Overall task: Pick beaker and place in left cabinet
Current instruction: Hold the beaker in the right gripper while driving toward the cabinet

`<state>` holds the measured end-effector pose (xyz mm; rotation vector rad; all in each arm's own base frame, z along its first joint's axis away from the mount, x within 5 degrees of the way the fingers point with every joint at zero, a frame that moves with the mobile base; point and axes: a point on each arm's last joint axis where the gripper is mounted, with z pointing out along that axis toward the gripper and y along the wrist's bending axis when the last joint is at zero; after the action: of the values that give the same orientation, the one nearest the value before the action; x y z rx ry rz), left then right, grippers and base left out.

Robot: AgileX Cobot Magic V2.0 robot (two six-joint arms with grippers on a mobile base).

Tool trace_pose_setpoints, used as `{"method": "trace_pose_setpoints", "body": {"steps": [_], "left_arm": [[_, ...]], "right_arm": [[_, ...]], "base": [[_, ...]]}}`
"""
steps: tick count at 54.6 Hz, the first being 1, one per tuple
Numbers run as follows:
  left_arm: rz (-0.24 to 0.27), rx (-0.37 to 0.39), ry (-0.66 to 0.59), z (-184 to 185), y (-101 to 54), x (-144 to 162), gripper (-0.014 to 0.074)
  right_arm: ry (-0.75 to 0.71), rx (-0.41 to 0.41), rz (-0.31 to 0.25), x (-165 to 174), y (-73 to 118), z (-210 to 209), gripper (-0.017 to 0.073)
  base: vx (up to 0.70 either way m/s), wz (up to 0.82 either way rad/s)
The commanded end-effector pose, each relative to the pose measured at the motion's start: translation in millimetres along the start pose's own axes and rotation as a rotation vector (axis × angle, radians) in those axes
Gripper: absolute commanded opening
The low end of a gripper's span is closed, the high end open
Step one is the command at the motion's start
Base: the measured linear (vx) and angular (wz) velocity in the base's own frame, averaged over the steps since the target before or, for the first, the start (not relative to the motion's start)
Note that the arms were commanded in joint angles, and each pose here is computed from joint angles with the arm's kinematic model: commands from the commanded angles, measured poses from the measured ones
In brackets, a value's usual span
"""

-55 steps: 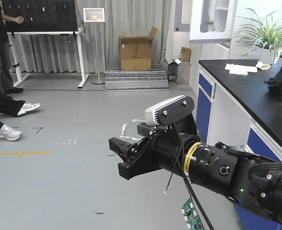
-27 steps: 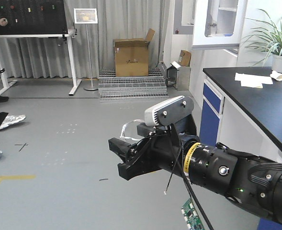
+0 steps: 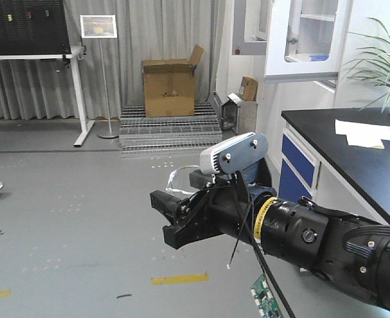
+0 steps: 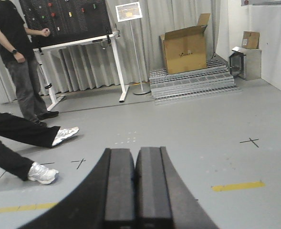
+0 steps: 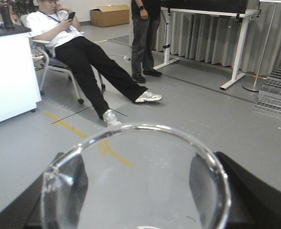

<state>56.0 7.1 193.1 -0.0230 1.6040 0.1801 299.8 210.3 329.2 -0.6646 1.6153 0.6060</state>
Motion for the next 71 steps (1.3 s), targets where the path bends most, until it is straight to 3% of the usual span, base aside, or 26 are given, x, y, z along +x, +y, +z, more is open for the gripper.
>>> {"method": "trace_pose_setpoints", "body": {"steps": [1,71], "left_arm": [[-0.007,-0.016,-0.11,-2.3,1.9,-14.0,-0.0006],[-0.007,-0.016,-0.108,-2.1,1.8,-13.9,-0.0006]], "right_arm": [[-0.113,-0.032,-0.007,-29.3,4.1,-10.3,0.0201],[-0.111,-0.031,-0.006,-28.8,3.9,-9.9,0.0201]], "base": [[0.6,-0.08],[0.54,0.12]]}}
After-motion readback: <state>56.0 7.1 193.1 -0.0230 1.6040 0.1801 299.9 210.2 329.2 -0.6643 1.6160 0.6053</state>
